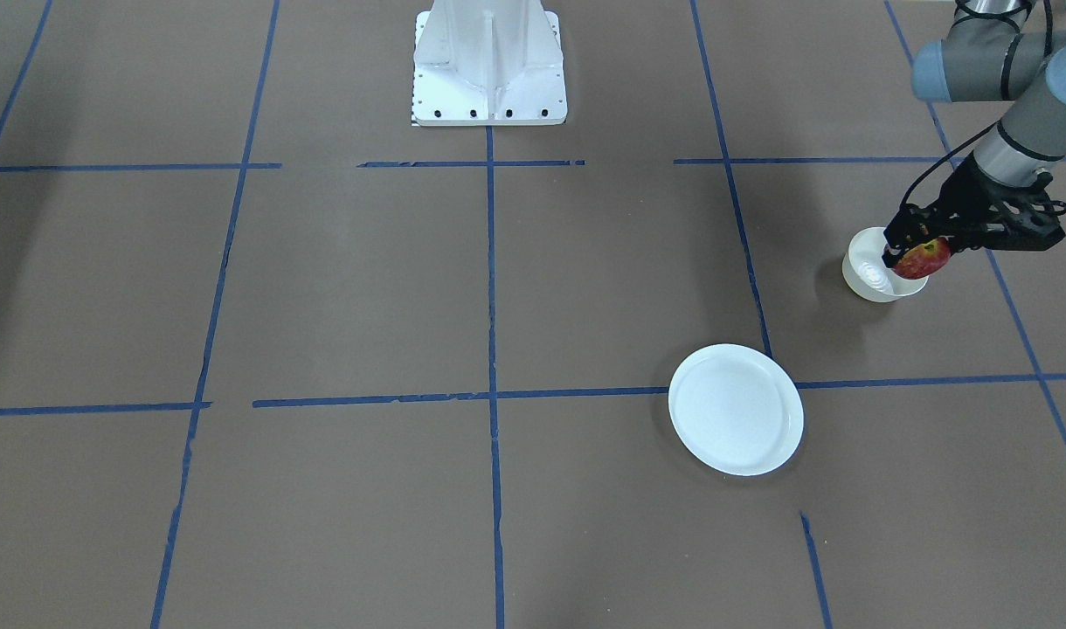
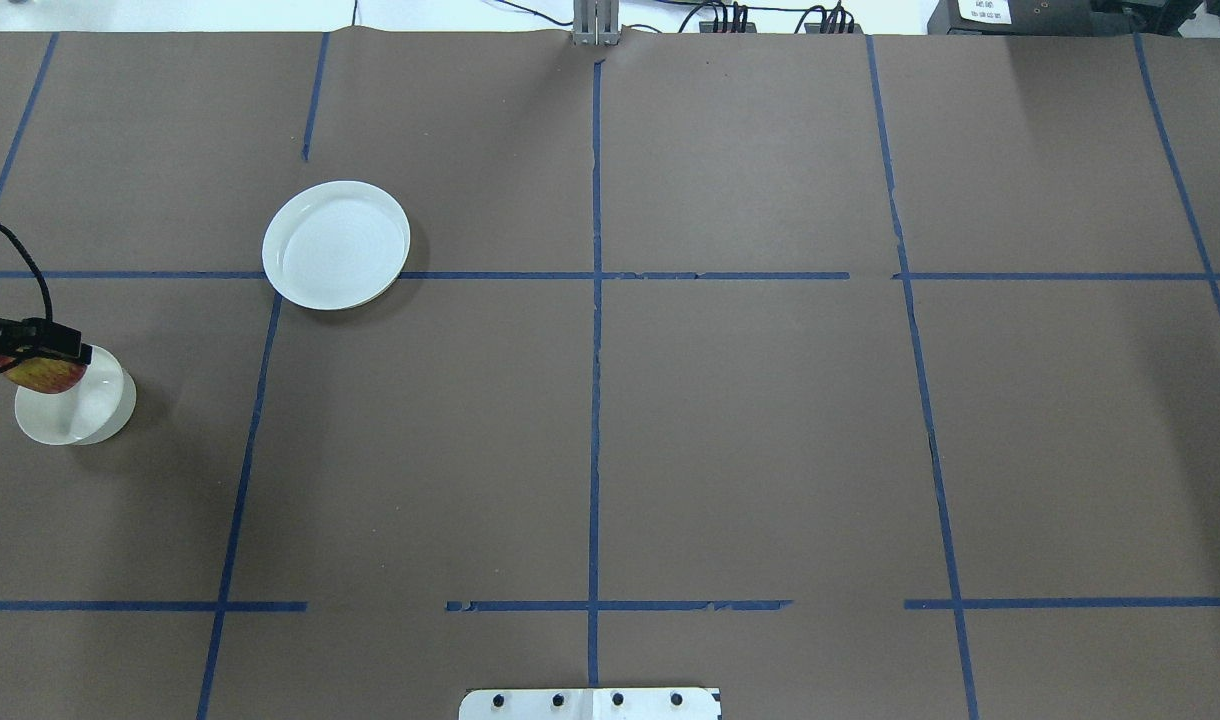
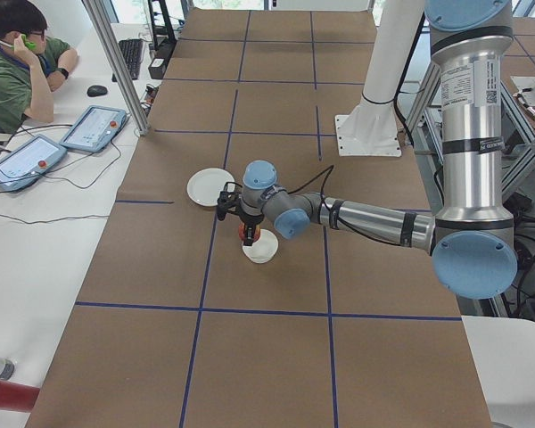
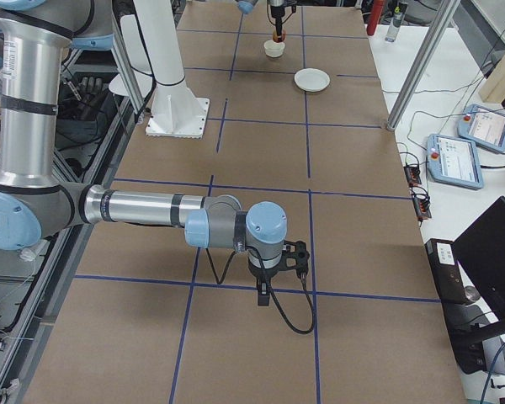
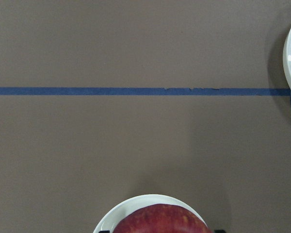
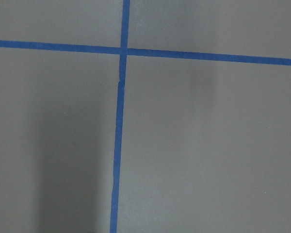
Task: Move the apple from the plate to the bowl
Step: 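Carry the apple over the white bowl and lower it in, then open the left gripper and withdraw it from the bowl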
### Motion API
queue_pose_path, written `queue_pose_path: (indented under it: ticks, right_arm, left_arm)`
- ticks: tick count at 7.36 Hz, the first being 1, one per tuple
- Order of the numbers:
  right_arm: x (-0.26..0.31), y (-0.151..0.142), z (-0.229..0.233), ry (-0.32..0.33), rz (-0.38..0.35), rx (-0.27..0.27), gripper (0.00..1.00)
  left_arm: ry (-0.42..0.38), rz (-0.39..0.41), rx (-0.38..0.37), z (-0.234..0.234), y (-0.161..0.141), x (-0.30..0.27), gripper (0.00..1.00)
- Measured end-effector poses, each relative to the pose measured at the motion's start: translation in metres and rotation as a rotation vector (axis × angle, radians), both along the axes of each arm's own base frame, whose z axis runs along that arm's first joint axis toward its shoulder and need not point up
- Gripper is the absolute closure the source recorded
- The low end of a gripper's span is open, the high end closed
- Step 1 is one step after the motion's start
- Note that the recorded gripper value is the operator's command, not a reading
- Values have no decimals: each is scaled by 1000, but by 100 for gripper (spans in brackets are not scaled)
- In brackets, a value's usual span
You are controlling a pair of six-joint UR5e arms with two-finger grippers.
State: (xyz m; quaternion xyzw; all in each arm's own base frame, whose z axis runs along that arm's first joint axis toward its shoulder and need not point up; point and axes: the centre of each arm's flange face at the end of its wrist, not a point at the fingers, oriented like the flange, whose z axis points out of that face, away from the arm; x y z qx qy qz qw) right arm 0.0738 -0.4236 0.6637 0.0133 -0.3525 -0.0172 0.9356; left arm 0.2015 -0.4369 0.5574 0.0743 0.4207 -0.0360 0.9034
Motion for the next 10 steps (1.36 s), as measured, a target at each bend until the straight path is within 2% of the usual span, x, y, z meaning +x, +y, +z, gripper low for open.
queue_pose_path:
  ticks: [3,4,5,6,10]
  right_arm:
    - [0,0,0,0,0,1,0]
    - [0,0,0,0,0,1,0]
    - [0,0,0,0,0,1,0]
    - [0,0,0,0,0,1,0]
    - [0,0,0,0,0,1,0]
  left_arm:
    - [-33,-11,-25,19,14,16,52]
    - [-37,-13,-24,22,16,16,42]
    - [-39,-15,-23,23,17,16,18]
    - [-40,-16,-23,24,17,16,4]
    - [-40,-18,-25,24,17,16,1]
